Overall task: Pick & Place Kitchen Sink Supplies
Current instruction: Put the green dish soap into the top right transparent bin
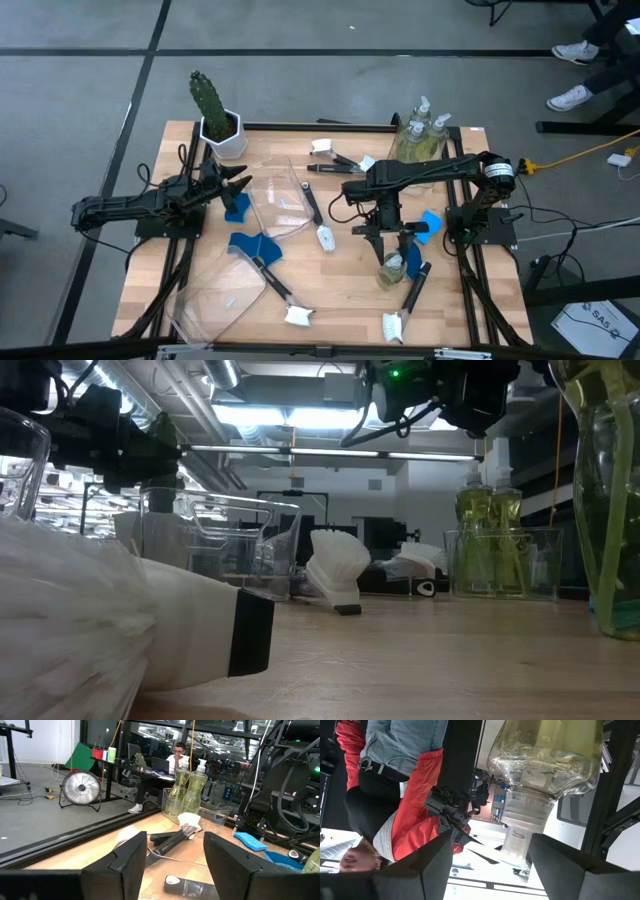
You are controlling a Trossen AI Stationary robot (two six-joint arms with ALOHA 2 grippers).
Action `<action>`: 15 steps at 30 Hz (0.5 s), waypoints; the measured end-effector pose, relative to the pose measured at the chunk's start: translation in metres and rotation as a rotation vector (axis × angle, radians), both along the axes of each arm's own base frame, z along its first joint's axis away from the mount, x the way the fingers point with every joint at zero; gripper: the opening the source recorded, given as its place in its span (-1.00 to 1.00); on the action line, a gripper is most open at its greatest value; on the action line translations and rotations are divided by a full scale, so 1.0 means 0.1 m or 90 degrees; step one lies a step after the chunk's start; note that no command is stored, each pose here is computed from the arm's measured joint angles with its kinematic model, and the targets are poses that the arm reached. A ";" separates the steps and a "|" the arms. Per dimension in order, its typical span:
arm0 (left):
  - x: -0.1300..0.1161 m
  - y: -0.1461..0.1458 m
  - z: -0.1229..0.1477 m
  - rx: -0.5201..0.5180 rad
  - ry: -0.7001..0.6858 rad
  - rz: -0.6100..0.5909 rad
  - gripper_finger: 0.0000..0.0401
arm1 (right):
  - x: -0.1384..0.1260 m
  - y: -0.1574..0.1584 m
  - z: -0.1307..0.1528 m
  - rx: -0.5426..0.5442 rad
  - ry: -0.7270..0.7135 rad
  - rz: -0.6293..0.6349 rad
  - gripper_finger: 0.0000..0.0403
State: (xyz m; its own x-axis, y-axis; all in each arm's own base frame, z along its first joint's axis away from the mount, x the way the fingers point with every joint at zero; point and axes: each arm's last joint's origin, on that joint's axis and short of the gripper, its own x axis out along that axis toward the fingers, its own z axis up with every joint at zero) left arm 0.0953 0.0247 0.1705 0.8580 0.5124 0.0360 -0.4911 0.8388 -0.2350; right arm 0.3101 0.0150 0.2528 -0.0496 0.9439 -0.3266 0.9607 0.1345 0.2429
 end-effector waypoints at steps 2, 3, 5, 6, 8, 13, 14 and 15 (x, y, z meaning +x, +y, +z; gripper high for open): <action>0.00 0.00 0.00 0.000 0.000 0.000 -0.05 | 0.00 0.00 0.00 0.002 -0.002 0.000 0.27; 0.00 0.00 0.00 0.000 0.000 0.000 -0.05 | -0.01 0.00 0.01 0.002 -0.005 0.000 0.27; 0.00 0.00 0.00 0.000 0.000 0.000 -0.05 | -0.02 0.00 0.03 -0.001 -0.010 0.002 0.27; 0.00 0.00 0.00 0.000 0.000 0.000 -0.05 | -0.03 0.00 0.04 -0.004 -0.012 0.003 0.27; 0.00 0.00 0.00 0.000 0.000 0.000 -0.05 | -0.06 0.00 0.09 -0.009 -0.019 0.004 0.27; 0.00 0.00 0.00 0.000 0.000 0.000 -0.05 | -0.13 -0.04 0.19 -0.044 -0.032 0.000 0.27; 0.00 0.00 0.00 0.000 0.000 0.000 -0.05 | -0.14 -0.06 0.20 -0.056 -0.031 -0.003 0.27; 0.00 0.00 0.00 0.000 0.000 0.000 -0.05 | -0.15 -0.08 0.22 -0.068 -0.033 -0.006 0.27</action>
